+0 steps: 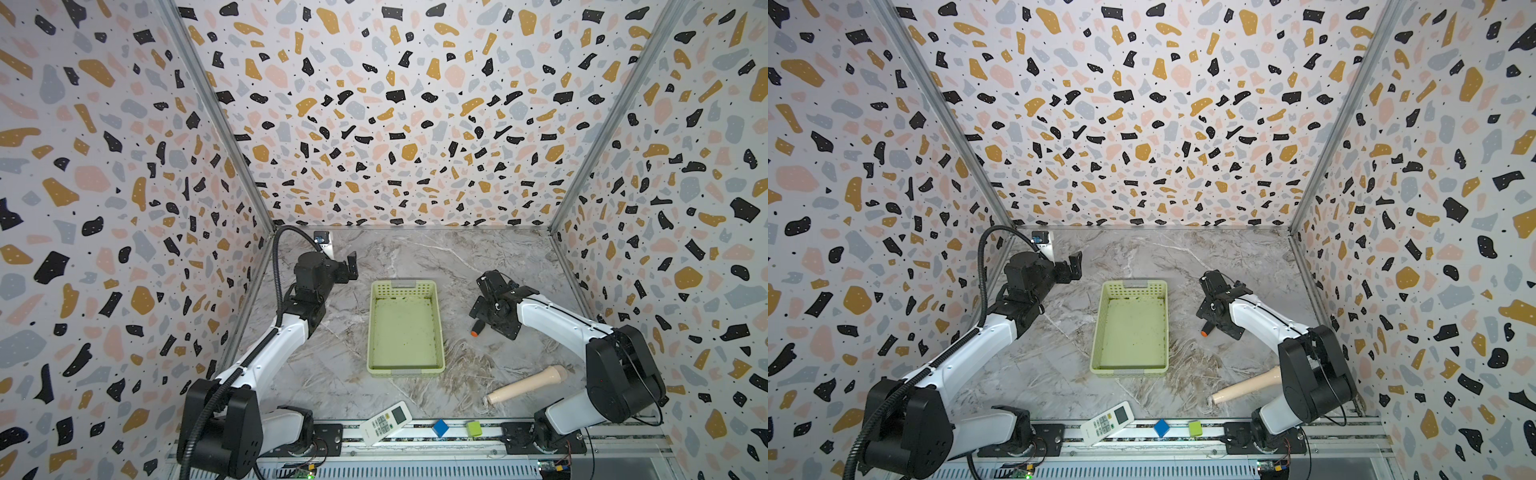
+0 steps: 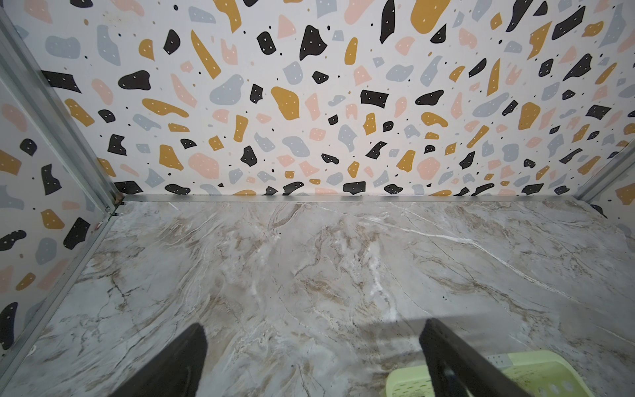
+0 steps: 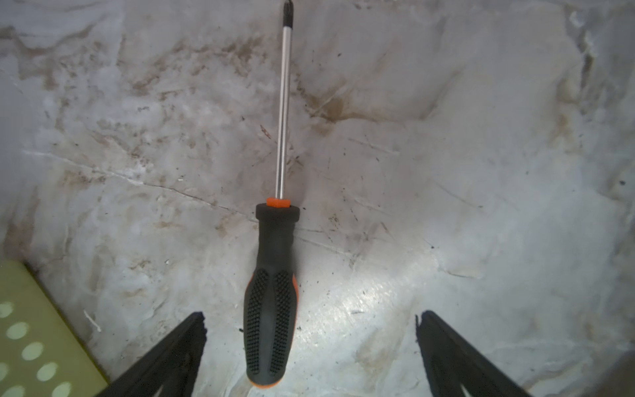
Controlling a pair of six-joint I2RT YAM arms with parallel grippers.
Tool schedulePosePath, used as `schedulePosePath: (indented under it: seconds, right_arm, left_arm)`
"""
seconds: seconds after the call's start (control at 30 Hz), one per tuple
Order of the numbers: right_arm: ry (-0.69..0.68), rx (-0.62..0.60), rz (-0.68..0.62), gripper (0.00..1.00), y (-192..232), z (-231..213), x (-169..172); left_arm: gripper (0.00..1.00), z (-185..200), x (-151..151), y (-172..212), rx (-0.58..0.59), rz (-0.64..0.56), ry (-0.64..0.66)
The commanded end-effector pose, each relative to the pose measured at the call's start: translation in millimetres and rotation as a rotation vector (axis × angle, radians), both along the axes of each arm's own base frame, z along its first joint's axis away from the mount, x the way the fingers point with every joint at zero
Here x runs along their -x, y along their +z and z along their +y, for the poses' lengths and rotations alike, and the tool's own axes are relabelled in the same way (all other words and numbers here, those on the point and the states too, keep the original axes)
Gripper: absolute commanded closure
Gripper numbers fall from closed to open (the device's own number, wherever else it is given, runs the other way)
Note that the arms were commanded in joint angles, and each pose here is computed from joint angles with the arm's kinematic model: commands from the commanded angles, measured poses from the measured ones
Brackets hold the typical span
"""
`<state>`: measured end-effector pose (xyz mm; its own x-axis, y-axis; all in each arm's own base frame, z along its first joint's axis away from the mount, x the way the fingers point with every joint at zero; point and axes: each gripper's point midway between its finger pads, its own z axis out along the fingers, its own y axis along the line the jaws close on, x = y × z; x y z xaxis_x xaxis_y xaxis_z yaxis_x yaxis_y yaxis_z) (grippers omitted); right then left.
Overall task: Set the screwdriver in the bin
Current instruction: 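Raise both arms and move the right gripper over the black-orange screwdriver, then lower the right gripper and close it on the screwdriver handle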
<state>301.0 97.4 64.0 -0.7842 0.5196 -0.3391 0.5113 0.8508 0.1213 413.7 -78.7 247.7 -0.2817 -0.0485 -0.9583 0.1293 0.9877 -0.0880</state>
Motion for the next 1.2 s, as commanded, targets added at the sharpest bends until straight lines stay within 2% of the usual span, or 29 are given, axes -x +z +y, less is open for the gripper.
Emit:
schedulePosePath:
  seconds: [0.0, 0.17, 0.47, 0.57, 0.8, 1.17]
  right_arm:
    - [-0.032, -0.016, 0.028, 0.06, -6.1, 2.8, 6.3]
    - [-0.019, -0.025, 0.041, 0.17, -11.9, 10.3, 3.9]
    - [-0.022, -0.036, 0.041, 0.28, -19.0, 17.5, 4.6]
    - [-0.019, -0.035, 0.038, 0.36, -20.7, 17.6, 4.0]
    - [-0.034, -0.048, 0.058, 0.4, -29.9, 19.7, 5.5]
    - [-0.045, -0.04, 0.05, 0.53, -31.4, 16.8, 5.2]
  left_arm:
    - [0.01, -0.5, -2.6, 4.4, -0.019, -0.018, 0.003]
    - [0.01, 0.7, -1.0, 5.5, -0.024, -0.021, 0.011]
    - [0.01, -3.2, 1.0, 4.4, -0.03, -0.018, -0.002]
    - [0.0, -2.4, 1.2, 6.1, -0.033, -0.022, 0.003]
    - [0.01, -1.0, 2.3, 6.2, -0.038, -0.024, 0.011]
    - [0.0, -0.4, 2.0, 5.4, -0.038, -0.022, 0.015]
